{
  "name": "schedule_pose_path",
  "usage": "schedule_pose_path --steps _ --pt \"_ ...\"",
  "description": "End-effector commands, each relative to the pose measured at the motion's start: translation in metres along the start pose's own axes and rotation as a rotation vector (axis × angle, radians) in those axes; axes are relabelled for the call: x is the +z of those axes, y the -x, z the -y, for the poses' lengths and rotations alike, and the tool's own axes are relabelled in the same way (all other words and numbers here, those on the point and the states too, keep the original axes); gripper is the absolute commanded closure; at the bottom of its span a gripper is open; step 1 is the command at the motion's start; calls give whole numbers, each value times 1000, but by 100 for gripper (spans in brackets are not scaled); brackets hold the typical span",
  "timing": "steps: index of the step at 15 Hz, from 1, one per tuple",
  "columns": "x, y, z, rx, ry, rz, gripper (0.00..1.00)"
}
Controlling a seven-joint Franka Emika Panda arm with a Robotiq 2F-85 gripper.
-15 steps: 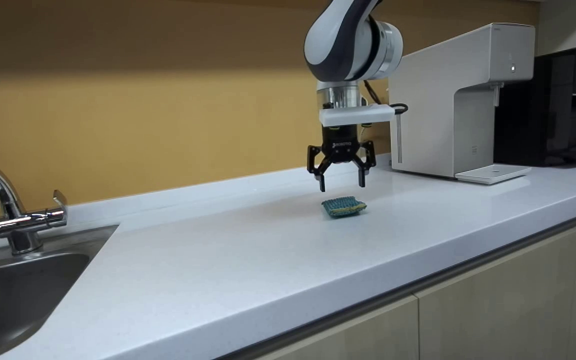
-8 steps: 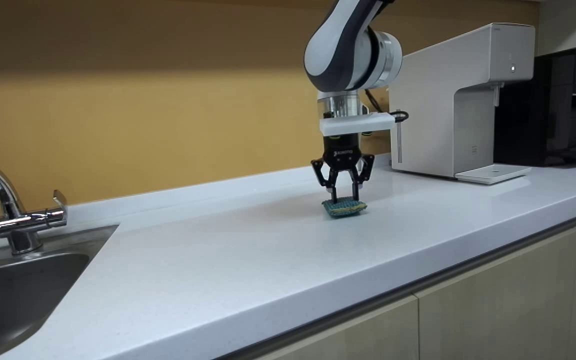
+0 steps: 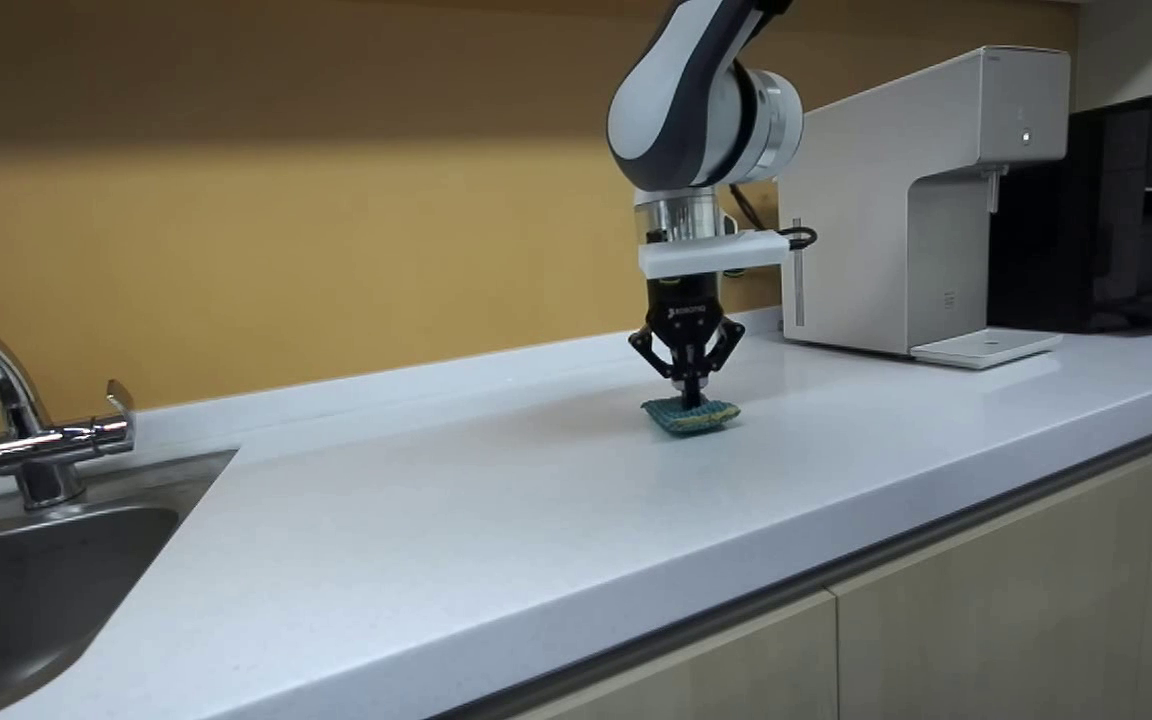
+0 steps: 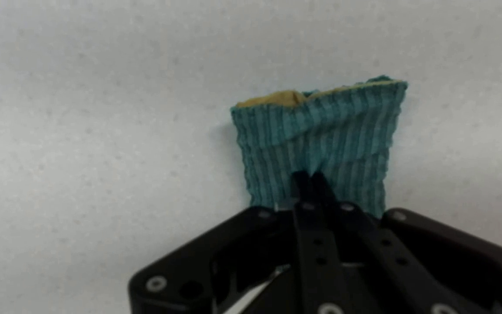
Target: Clean the counter
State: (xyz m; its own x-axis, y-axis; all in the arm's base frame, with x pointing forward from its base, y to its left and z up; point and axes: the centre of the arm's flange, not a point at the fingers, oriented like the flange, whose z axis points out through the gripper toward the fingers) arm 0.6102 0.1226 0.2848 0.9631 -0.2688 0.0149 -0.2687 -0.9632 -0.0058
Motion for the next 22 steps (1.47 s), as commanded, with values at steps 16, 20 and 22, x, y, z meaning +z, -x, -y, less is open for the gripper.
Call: schedule_pose_path --steps 16,20,22 --pt "30 110 -49 -14 -54 210 99" --pt "49 102 -9 -96 -109 210 99" --pt "54 90 6 -119 -123 186 99"
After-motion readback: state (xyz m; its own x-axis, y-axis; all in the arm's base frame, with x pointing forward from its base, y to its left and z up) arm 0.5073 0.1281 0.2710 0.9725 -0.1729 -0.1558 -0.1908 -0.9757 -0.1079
